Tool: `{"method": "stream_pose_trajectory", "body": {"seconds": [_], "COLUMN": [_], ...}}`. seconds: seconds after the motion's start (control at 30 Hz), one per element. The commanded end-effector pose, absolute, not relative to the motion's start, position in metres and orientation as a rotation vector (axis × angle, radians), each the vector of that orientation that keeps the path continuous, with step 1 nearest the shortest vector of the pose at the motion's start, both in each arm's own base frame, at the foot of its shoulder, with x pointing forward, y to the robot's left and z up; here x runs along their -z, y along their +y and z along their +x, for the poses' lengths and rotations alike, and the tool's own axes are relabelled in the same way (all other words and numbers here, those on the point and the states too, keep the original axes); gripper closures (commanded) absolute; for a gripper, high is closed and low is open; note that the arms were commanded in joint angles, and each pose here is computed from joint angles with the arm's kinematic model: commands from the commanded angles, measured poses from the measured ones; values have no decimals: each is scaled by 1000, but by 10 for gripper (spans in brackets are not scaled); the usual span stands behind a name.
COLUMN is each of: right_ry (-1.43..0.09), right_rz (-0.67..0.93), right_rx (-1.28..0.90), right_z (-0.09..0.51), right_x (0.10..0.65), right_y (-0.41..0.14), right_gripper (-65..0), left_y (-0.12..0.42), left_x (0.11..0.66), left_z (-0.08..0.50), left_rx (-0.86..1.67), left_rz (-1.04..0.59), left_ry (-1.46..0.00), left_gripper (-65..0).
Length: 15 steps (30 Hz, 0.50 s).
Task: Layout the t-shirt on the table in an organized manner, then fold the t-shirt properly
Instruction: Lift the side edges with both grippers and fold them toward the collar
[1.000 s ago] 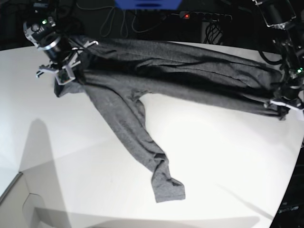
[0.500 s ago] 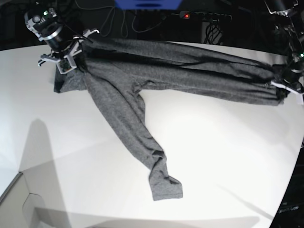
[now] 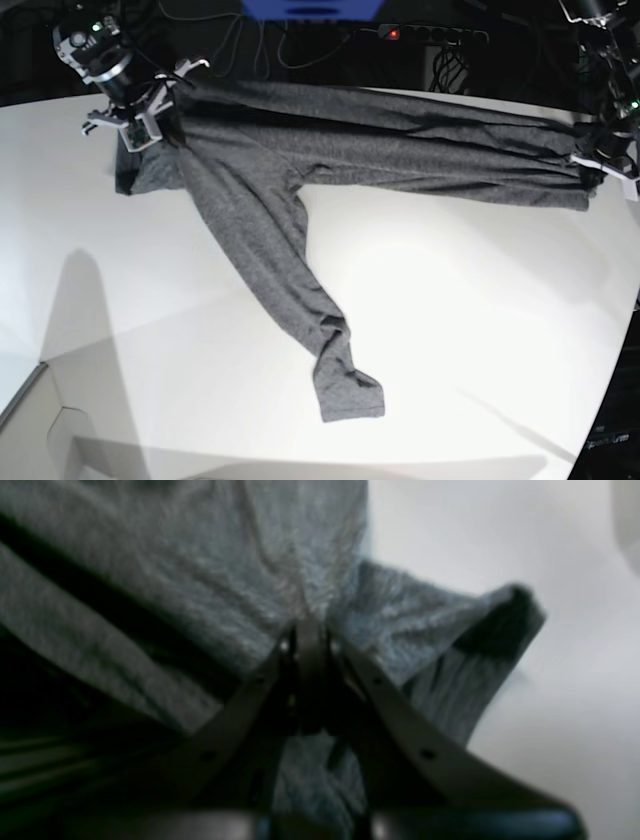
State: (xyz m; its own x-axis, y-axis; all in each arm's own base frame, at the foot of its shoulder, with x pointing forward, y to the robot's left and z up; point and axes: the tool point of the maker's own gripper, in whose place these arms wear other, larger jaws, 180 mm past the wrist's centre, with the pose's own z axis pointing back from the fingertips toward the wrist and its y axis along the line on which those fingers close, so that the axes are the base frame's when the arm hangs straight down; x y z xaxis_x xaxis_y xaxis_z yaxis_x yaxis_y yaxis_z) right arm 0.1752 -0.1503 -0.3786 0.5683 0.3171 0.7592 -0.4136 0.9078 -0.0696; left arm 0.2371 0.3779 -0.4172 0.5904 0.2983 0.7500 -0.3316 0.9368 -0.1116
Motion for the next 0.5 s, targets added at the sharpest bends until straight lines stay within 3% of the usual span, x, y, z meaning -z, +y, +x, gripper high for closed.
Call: {"method": "stream_pose_trajectory", "body": {"seconds": [0.0, 0.27, 0.33, 0.47], "right_ry": [-897, -878, -878, -833], "right_rz": [127, 131, 129, 132], "right_rx": [-429, -427, -426, -415], "right_z": [177, 174, 174, 169], "right_x": [371, 377, 377, 393], "right_y": [-149, -149, -150, -157], "right_gripper": [0, 0, 0, -15], "left_y": [388, 388, 388, 388], "left_x": [407, 412, 412, 413], "left_z": [241, 239, 239, 237], "left_rx": [-357, -364, -364, -364], "left_rz": [62, 59, 59, 60], "left_ry": [-892, -878, -878, -873], "left_gripper": [-5, -8, -38, -157]}}
